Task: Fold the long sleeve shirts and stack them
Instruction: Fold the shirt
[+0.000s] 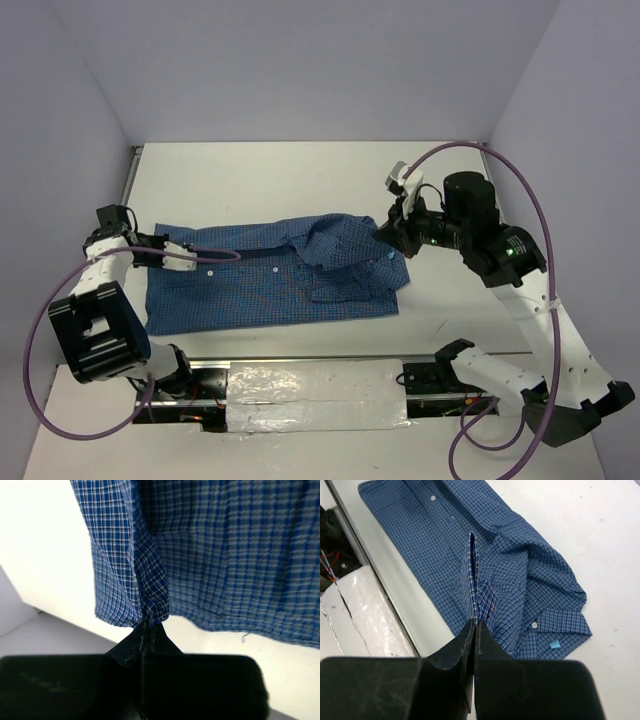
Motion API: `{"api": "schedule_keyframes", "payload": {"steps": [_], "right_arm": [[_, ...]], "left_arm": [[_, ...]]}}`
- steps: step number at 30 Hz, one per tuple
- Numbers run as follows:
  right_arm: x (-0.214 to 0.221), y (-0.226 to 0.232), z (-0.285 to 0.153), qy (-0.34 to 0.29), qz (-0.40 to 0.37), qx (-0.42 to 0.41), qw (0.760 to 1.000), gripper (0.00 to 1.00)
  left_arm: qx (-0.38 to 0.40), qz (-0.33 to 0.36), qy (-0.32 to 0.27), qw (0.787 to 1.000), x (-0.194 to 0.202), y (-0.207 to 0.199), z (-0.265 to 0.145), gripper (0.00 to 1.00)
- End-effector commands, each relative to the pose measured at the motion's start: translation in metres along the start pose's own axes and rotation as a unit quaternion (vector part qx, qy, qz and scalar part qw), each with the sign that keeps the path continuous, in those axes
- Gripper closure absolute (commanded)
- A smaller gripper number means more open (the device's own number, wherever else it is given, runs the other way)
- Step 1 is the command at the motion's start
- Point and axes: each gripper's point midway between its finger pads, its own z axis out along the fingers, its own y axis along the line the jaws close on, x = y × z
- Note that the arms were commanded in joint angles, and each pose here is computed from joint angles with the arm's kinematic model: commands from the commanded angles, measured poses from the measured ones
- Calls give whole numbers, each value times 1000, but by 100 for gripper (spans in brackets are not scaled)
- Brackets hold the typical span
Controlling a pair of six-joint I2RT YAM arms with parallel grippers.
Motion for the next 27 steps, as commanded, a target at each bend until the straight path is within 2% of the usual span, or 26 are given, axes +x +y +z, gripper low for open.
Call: {"api": "schedule_keyframes", "payload": {"steps": [1, 6, 11, 13, 14, 16, 18, 19, 21, 22, 23, 24, 25, 26, 27], "right_arm": [[-19, 6, -27, -26, -34, 12, 999, 100], [-19, 13, -33, -27, -36, -3, 999, 100], [-9, 29, -23, -10, -17, -59, 998, 100], [6, 34, -9, 0, 2, -89, 996, 100], [12, 36, -3, 4, 21, -100, 995, 100], [19, 47, 12, -5, 41, -143, 989, 100], [21, 56, 22, -13, 61, -174, 983, 100], [22, 58, 26, -13, 63, -177, 982, 100], [22, 54, 34, -18, 66, -172, 983, 100], [22, 55, 36, -21, 66, -172, 983, 100], [22, 54, 39, -21, 72, -174, 982, 100], [20, 51, 45, -24, 72, -172, 982, 100], [19, 50, 48, -25, 72, -172, 982, 100], [18, 45, 54, -27, 74, -166, 983, 100], [16, 40, 58, -29, 75, -151, 985, 100]], "left_arm": [[-32, 90, 33, 995, 11, 26, -11, 100], [-11, 130, 32, 991, 9, 15, -7, 100], [16, 140, 38, 989, 10, -3, -2, 100], [42, 145, 28, 988, 4, -21, 2, 66], [53, 146, 27, 988, 3, -30, 4, 35], [51, 140, 33, 988, 4, -33, 5, 27], [25, 92, 45, 994, 12, -20, 4, 23], [2, 44, 51, 998, 16, -2, -6, 22], [-18, -23, 17, 999, 12, 20, -10, 21], [-56, -72, 10, 996, 14, 57, -31, 7], [-27, -109, -24, 993, 4, 52, -30, 7], [-37, -128, -76, 988, -14, 67, -37, 7], [-58, -133, -104, 984, -27, 94, -58, 1], [-31, -160, -148, 975, -50, 88, -63, 1], [-39, -171, -201, 964, -76, 100, -73, 1]]}}
